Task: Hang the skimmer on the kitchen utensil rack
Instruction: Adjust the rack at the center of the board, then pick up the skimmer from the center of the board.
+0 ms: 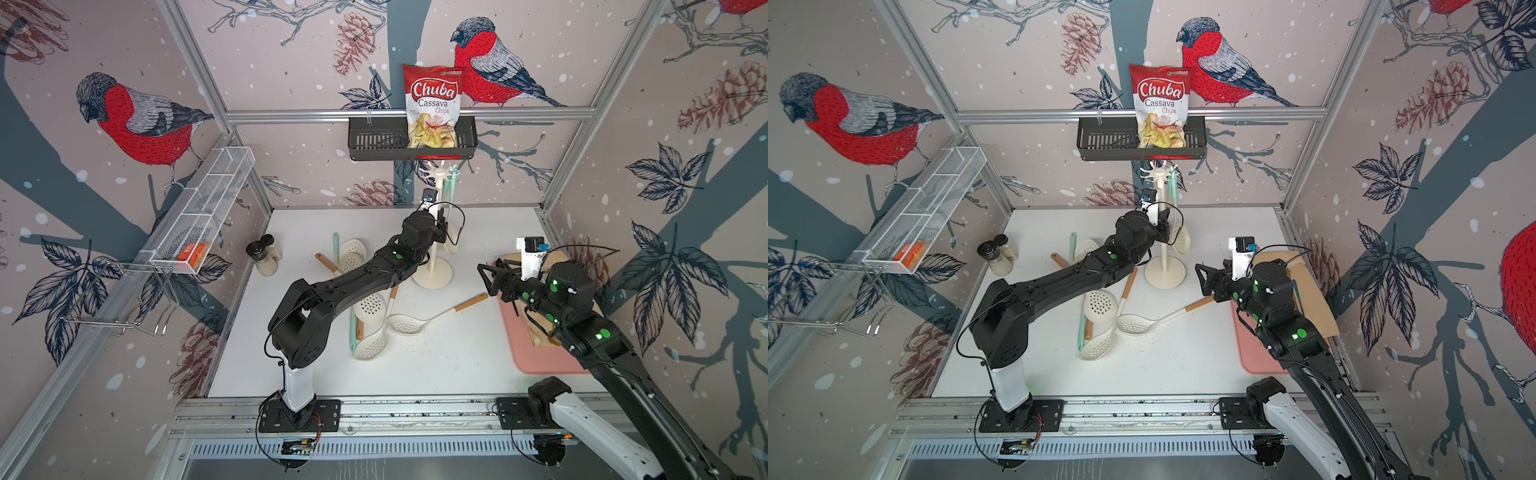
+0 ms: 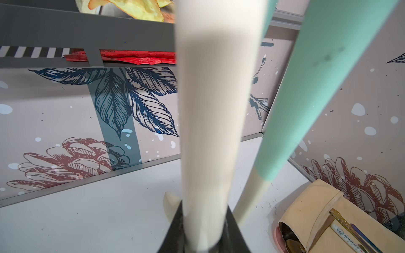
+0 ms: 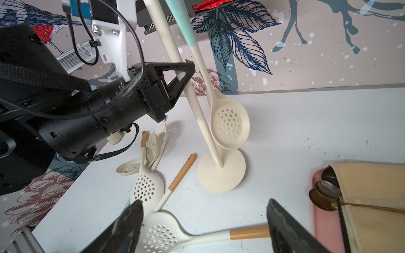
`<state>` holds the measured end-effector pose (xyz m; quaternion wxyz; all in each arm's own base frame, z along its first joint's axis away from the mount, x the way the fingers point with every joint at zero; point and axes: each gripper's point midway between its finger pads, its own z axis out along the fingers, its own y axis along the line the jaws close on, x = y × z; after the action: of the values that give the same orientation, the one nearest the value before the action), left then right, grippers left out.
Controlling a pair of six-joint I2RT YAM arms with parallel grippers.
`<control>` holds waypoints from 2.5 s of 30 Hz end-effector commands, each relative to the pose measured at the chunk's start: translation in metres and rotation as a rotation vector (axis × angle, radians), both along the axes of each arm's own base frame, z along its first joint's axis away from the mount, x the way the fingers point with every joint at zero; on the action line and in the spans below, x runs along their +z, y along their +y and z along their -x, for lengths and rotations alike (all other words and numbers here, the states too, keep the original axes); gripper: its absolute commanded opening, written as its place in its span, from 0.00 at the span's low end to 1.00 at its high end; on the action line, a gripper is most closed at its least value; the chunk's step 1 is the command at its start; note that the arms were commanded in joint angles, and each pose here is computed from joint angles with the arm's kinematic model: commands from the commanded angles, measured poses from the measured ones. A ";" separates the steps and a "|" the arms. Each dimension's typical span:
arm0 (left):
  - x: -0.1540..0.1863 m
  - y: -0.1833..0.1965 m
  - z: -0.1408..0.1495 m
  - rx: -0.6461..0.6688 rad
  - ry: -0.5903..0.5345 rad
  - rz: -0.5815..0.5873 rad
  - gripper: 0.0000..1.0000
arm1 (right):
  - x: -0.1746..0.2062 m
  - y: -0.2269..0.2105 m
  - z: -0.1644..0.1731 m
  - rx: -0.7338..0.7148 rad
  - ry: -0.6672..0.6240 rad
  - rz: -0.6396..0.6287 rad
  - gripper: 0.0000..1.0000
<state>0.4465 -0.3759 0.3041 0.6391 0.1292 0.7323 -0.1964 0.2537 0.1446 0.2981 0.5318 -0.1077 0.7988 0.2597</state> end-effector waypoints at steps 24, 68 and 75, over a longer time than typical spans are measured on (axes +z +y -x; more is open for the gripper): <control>-0.001 0.070 -0.003 0.254 -0.101 0.058 0.68 | -0.005 0.006 -0.002 0.004 0.008 -0.081 0.87; -0.241 0.249 0.216 0.362 0.978 0.087 0.41 | -0.105 0.128 0.032 0.144 0.204 -0.018 0.58; -0.256 0.254 0.211 0.382 1.020 0.051 0.38 | -0.103 0.125 0.034 0.148 0.205 -0.016 0.57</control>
<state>0.2323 -0.1183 0.0482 0.2354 -0.1384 0.9537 -0.1260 0.2213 0.2704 0.1934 0.4291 -0.1334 0.8368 0.3127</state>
